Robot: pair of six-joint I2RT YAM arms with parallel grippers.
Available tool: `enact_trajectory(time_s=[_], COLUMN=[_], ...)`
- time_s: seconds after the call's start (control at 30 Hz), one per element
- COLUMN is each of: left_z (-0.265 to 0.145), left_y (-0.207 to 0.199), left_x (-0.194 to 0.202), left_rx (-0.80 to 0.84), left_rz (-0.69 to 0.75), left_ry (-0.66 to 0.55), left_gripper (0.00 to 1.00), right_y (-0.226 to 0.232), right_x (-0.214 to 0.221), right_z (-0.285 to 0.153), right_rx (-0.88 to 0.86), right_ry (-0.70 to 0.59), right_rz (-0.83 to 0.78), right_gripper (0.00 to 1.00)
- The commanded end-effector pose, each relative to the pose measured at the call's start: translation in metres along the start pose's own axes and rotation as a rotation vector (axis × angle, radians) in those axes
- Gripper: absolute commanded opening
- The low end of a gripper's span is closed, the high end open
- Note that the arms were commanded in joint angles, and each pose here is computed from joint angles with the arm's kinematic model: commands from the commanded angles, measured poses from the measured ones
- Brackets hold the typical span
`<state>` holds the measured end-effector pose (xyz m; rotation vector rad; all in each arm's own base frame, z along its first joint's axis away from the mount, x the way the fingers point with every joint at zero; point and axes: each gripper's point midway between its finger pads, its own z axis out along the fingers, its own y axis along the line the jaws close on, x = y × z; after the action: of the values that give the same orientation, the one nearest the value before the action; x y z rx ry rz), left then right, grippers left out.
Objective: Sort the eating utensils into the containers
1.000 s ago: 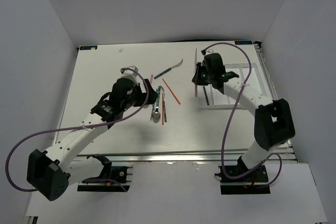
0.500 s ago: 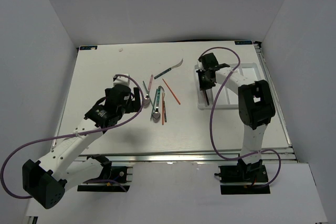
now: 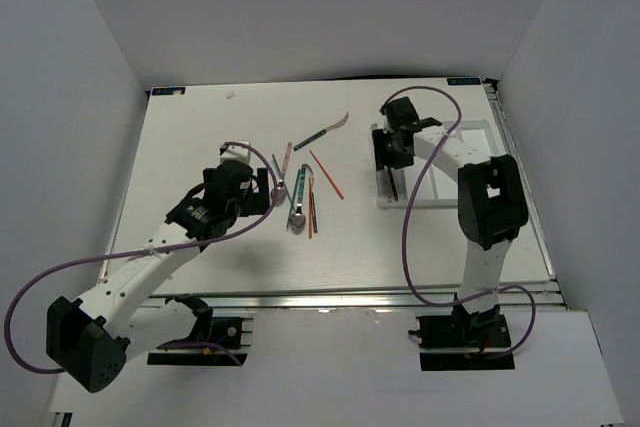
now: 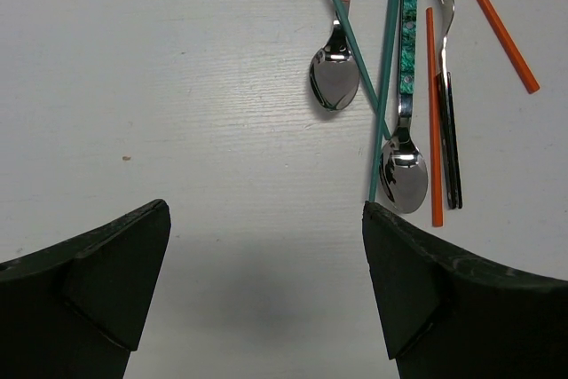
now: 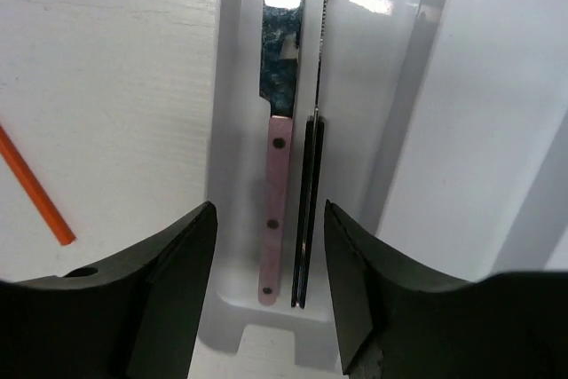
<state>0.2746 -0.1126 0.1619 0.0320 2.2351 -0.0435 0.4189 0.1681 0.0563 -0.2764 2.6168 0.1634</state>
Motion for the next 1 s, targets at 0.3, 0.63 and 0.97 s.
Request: enact_trajectory(time_s=[0.3, 0.63, 0.97], left_z=[-0.025, -0.028, -0.025], left_y=[0.049, 0.056, 0.054], left_x=[-0.026, -0.028, -0.025], left_rx=[-0.231, -0.263, -0.257], left_rz=[-0.096, -0.1, -0.09], left_ry=[-0.157, -0.174, -0.157], left_gripper=[0.98, 0.98, 0.98], right_y=[0.071, 0.134, 0.151], right_x=[-0.043, -0.033, -0.014], right_z=[-0.087, -0.032, 0.028], right_rx=[-0.214, -0.198, -0.119], right_ry=[-0.245, -0.139, -0.021], right_rz=[-0.054, -0.242, -0.316], right_gripper=[0.55, 0.43, 0.41])
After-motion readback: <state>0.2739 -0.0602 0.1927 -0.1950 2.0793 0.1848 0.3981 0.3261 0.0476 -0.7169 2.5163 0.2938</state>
